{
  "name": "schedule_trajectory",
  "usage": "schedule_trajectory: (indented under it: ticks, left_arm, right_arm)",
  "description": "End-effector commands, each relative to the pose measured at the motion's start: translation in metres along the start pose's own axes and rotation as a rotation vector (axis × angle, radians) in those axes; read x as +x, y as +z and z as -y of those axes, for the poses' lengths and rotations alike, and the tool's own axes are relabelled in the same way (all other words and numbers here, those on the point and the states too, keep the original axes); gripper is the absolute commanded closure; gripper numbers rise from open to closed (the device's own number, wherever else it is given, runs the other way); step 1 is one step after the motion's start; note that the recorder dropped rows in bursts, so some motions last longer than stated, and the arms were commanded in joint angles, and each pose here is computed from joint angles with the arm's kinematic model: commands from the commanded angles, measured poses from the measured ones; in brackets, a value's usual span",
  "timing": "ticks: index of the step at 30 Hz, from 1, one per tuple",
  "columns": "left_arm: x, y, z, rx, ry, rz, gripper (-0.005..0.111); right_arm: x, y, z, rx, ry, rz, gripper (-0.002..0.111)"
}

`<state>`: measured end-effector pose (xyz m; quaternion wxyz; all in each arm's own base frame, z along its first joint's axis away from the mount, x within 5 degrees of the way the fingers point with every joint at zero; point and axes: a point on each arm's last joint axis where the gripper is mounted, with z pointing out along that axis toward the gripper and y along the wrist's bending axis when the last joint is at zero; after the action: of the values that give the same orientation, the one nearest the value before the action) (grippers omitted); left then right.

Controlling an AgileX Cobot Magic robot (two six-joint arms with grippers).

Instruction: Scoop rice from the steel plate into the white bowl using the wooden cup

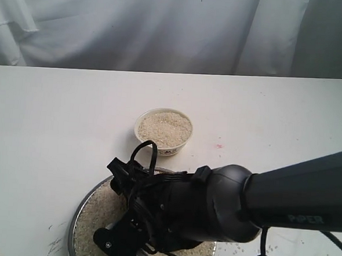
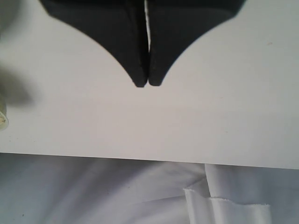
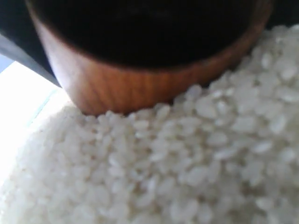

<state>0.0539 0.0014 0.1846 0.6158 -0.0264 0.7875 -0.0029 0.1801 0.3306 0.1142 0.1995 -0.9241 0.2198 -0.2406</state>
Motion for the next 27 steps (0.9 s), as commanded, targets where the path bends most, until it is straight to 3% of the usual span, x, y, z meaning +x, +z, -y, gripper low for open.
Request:
schedule_trajectory:
  ticks: [1, 9, 19, 27]
  left_arm:
    - [0.0, 0.0, 0.0, -0.002, 0.0, 0.013, 0.107]
    - [0.0, 0.0, 0.0, -0.002, 0.0, 0.013, 0.107]
    - [0.0, 0.0, 0.0, -0.002, 0.0, 0.013, 0.107]
    - [0.0, 0.0, 0.0, -0.002, 0.0, 0.013, 0.107]
  right_arm:
    - [-0.007, 0.006, -0.012, -0.071, 0.04, 0.079, 0.108]
    - [0.014, 0.011, -0.006, -0.09, 0.115, 0.092, 0.108]
    - [0.021, 0.004, -0.003, -0.299, 0.15, 0.264, 0.108]
    - [0.033, -0.001, 0.009, -0.338, 0.178, 0.264, 0.108]
